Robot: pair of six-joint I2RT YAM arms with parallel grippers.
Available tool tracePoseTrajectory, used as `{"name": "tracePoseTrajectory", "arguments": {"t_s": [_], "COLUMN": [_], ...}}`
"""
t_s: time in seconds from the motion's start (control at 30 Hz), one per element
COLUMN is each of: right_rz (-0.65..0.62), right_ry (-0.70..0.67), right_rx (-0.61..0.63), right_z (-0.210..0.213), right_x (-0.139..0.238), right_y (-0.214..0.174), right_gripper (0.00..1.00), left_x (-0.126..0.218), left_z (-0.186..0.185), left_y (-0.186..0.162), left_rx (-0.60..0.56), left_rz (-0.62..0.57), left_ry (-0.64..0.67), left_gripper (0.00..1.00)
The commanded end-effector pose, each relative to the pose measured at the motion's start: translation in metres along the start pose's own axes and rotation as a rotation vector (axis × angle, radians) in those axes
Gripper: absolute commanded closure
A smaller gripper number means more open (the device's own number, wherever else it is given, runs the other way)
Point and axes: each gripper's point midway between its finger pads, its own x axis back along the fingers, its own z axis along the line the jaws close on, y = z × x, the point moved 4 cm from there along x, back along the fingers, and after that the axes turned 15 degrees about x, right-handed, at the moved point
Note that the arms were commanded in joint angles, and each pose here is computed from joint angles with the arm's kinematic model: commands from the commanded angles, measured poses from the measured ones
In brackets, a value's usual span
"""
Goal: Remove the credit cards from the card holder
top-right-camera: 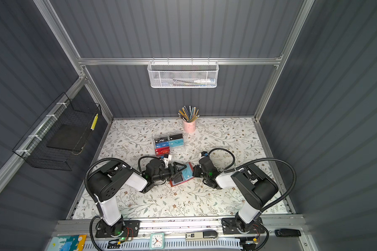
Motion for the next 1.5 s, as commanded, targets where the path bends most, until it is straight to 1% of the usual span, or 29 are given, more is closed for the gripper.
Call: {"name": "tracePoseTrajectory", "arguments": {"t_s": [0.0, 0.13, 0.27, 0.5, 0.8, 0.93, 1.47], "right_rz": [0.192, 0.198, 0.2, 0.206, 0.206, 0.209, 0.216], "right_ry": [-0.052, -0.047, -0.041, -0.038, -0.029, -0.017, 0.009], "right_rx": [-0.014, -0.015, -0.014, -0.012, -0.015, -0.017, -0.019], "right_z": [-0.015, -0.014, -0.013, -0.011, -0.009, -0.006, 0.004], "right_x": [-0.003, -0.004, -0.005, -0.008, -0.01, -0.012, -0.018], "right_y": [-0.048, -0.049, -0.049, -0.048, -0.047, -0.048, -0.049], "right_gripper": [1.0, 1.0, 1.0, 1.0, 1.0, 1.0, 1.0], "left_x": [0.002, 0.004, 0.008, 0.012, 0.012, 0.011, 0.002], "left_z": [-0.002, -0.009, -0.014, -0.019, -0.019, -0.018, -0.016], "left_y": [-0.002, -0.001, -0.001, -0.001, -0.002, -0.001, -0.004], "left_rx": [-0.013, -0.027, -0.052, -0.063, -0.065, -0.064, -0.057], "left_rz": [-0.012, -0.022, -0.037, -0.049, -0.047, -0.05, -0.042], "left_ry": [-0.02, -0.038, -0.029, -0.039, -0.042, -0.043, -0.063], "left_gripper": [0.23, 0.28, 0.3, 0.45, 0.47, 0.5, 0.49]}}
